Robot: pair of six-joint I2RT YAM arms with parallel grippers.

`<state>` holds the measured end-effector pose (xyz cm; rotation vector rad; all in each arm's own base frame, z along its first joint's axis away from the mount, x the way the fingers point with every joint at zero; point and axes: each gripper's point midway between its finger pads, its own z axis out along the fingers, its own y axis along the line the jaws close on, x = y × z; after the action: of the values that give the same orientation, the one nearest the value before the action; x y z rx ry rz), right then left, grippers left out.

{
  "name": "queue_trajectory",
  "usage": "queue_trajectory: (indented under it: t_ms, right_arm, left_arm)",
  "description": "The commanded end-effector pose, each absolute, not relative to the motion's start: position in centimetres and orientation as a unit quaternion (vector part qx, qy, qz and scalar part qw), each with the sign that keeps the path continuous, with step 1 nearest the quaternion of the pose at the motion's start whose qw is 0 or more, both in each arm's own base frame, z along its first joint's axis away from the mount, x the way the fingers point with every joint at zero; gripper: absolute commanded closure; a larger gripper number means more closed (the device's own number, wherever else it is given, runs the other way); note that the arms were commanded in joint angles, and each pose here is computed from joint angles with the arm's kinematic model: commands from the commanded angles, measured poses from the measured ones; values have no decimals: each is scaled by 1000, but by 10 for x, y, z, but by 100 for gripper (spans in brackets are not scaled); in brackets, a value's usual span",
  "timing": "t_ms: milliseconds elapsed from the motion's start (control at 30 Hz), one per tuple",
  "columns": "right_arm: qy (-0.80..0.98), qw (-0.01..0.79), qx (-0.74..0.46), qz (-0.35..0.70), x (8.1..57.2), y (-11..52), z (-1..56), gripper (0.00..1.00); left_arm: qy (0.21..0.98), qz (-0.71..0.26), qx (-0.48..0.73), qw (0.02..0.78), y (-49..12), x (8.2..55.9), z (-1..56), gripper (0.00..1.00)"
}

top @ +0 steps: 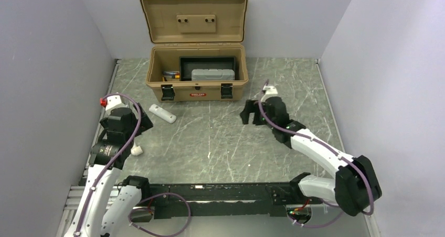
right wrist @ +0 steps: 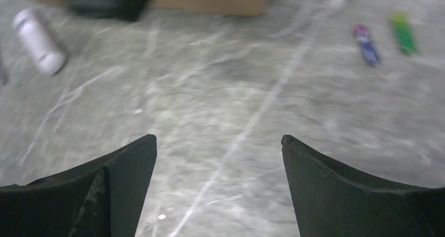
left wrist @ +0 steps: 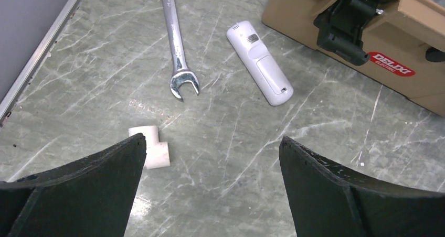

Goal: Load the batteries into the remote control
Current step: Move the remote control to the center of the board.

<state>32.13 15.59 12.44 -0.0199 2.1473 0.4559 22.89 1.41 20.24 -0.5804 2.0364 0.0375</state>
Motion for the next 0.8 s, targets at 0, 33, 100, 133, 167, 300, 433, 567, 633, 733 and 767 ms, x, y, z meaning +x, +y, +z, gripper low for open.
queue_trajectory:
  t_ms: [0, 33, 100, 133, 167, 300, 433, 567, 633, 733, 767]
  right_arm:
    - [817, 522, -87, 229, 306, 219, 171, 10]
    - [808, 526, -106, 243, 298, 236, 173, 10]
    - [794, 533, -156, 246, 290, 268, 174, 10]
    - [793, 529, -186, 239, 286, 284, 170, 11]
    - [792, 523, -213, 232, 284, 300, 167, 12]
    - [781, 505, -286, 233, 279, 360, 151, 12]
    - [750, 505, -350, 246, 272, 415, 140, 12]
    - [736, 510, -367, 253, 281, 453, 132, 10]
    - [738, 509, -365, 252, 289, 466, 124, 9]
    - [737, 513, -362, 252, 300, 484, 117, 8]
    - [736, 513, -363, 252, 302, 489, 115, 8]
  left_arm:
    - [834, 3, -218, 508, 11, 227, 223, 1]
    - [833, -2, -210, 513, 9, 226, 225, 1]
    - [830, -15, -195, 522, 5, 224, 225, 1]
    - [829, -23, -190, 526, 2, 223, 225, 1]
    - [828, -32, -185, 528, -1, 223, 225, 1]
    - [832, -58, -171, 525, -11, 221, 226, 1]
    - [835, -59, -162, 522, -13, 218, 228, 1]
    - [836, -64, -152, 523, -15, 212, 230, 1]
    - [839, -66, -149, 519, -16, 209, 228, 1]
    - [843, -70, -138, 515, -18, 205, 228, 1]
    - [843, -71, -134, 516, -18, 204, 229, 1]
